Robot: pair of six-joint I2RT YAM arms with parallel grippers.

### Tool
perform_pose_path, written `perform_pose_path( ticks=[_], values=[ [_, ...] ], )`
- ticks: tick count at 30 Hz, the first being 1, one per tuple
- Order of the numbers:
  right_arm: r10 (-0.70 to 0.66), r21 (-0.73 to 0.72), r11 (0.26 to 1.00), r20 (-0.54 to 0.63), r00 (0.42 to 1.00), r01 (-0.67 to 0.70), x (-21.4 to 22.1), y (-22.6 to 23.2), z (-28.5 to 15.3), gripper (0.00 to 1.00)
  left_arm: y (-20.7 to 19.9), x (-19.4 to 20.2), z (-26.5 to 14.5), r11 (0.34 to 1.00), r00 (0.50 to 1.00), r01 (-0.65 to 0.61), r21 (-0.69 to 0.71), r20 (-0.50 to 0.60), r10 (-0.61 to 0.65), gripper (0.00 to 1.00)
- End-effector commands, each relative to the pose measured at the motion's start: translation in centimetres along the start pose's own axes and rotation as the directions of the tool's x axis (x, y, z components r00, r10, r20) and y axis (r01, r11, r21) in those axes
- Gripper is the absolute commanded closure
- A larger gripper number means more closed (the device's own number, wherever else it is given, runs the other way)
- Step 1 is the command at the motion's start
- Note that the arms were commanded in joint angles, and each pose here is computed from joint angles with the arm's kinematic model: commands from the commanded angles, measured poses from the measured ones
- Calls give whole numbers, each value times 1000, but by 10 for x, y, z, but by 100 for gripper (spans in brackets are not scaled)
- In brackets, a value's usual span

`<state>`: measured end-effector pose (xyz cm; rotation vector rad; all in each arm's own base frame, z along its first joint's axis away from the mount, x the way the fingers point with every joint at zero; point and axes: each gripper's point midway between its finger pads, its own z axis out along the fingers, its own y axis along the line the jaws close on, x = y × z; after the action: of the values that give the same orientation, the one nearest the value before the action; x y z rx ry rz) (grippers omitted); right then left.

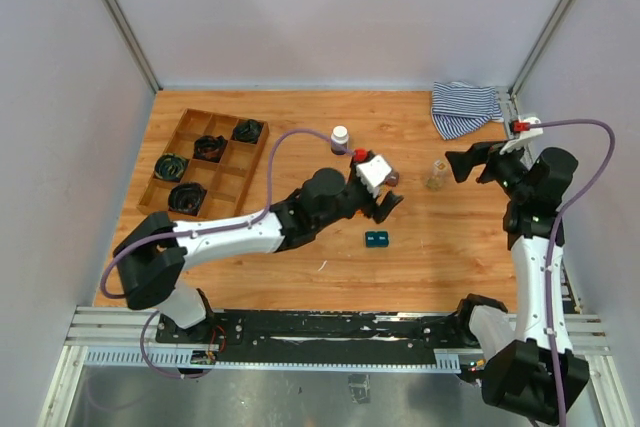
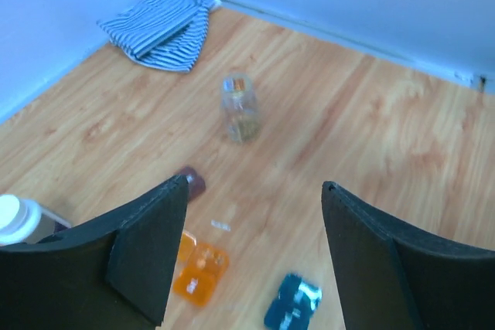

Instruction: Sort the pills into containers

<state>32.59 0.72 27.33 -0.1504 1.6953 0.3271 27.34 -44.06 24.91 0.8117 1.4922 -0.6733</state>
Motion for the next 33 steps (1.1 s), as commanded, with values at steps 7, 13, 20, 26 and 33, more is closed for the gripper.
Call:
perform_pose_path(
  ticks=[7,13,20,26,33],
  values=[
    [-212,-620,781,-149,966,76,55,109,19,4,-9,84,-65,955,973,-230,188,24,229,17],
    [-219,-712,692,-359,907,-114,97,137,43,7,17,116,-67,962,984,-168,215,-22,176,18],
    [-208,-685,671,-539,816,-282,137,137,60,13,27,148,-67,943,975,-212,255,-7,221,19],
    [-174,-644,680,-607,776,-351,157,136,61,13,39,167,-60,947,984,-158,281,-33,174,20],
    [-151,-612,688,-646,749,-390,167,135,61,14,48,175,-54,929,998,-58,366,2,62,22]
  ],
)
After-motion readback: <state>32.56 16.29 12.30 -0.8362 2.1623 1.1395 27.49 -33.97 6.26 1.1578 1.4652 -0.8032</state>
